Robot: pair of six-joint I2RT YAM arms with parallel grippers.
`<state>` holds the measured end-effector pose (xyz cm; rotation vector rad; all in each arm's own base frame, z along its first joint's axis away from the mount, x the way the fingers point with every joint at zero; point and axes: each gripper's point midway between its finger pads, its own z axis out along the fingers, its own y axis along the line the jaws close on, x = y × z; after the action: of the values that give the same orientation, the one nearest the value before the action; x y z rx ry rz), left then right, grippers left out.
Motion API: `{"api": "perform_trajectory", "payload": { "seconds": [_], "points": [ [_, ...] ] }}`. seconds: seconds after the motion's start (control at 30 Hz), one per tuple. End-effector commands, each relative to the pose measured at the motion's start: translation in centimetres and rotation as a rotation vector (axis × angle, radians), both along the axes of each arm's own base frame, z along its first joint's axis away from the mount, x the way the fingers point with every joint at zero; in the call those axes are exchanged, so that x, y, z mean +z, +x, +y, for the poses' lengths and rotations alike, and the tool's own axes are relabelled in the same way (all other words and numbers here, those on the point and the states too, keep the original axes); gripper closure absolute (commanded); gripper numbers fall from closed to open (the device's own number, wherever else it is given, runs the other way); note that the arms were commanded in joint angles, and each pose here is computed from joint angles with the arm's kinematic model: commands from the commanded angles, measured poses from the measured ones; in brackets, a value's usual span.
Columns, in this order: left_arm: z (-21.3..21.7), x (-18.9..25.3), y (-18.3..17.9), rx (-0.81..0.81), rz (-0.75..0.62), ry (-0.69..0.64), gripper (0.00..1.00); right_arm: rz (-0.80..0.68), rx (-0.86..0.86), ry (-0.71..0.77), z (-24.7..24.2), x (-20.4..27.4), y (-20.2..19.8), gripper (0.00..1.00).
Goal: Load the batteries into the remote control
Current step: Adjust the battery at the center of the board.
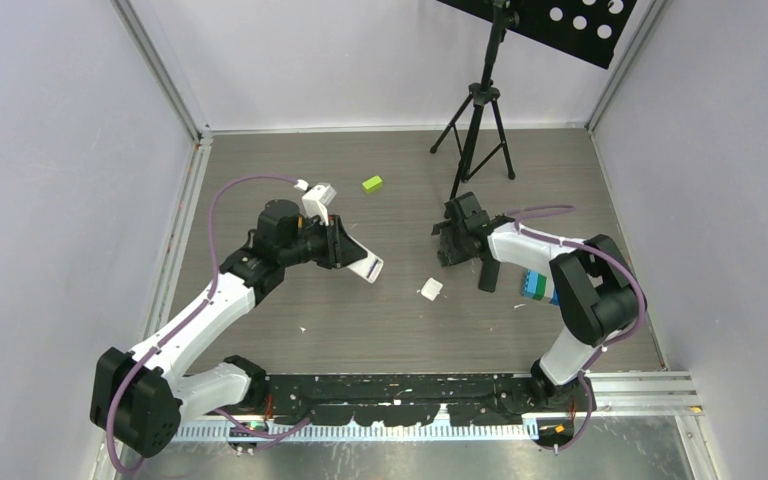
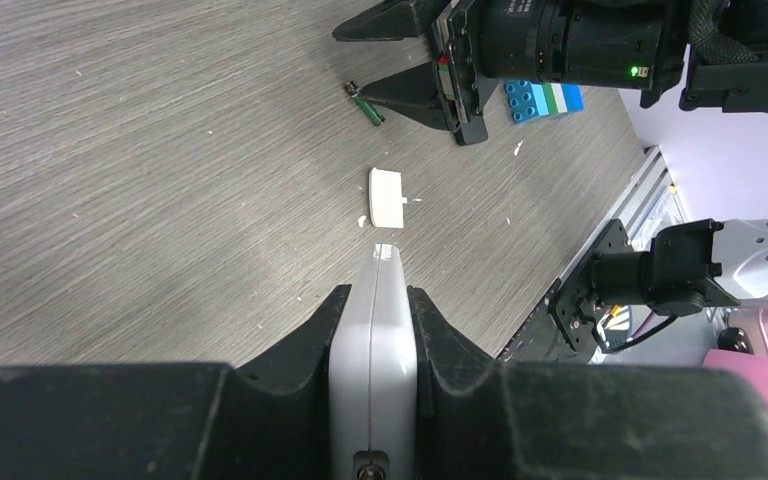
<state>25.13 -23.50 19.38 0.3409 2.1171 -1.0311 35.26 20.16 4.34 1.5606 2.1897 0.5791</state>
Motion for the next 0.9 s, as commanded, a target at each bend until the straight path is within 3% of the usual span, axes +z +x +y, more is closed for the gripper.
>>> {"api": "perform_trajectory", "payload": {
  "seconds": [0.0,0.87],
  "points": [
    [-0.5,1.9,0.5,-0.012,-0.073,-0.048,1.0,-0.024,-0.039,-0.008,-0.3,0.7,0.6,0.43],
    [-0.3,1.5,0.5,-0.004,-0.07,-0.042,1.0,0.067,-0.113,-0.128,-3.7,-1.7,-2.3,0.43]
  ]
}}
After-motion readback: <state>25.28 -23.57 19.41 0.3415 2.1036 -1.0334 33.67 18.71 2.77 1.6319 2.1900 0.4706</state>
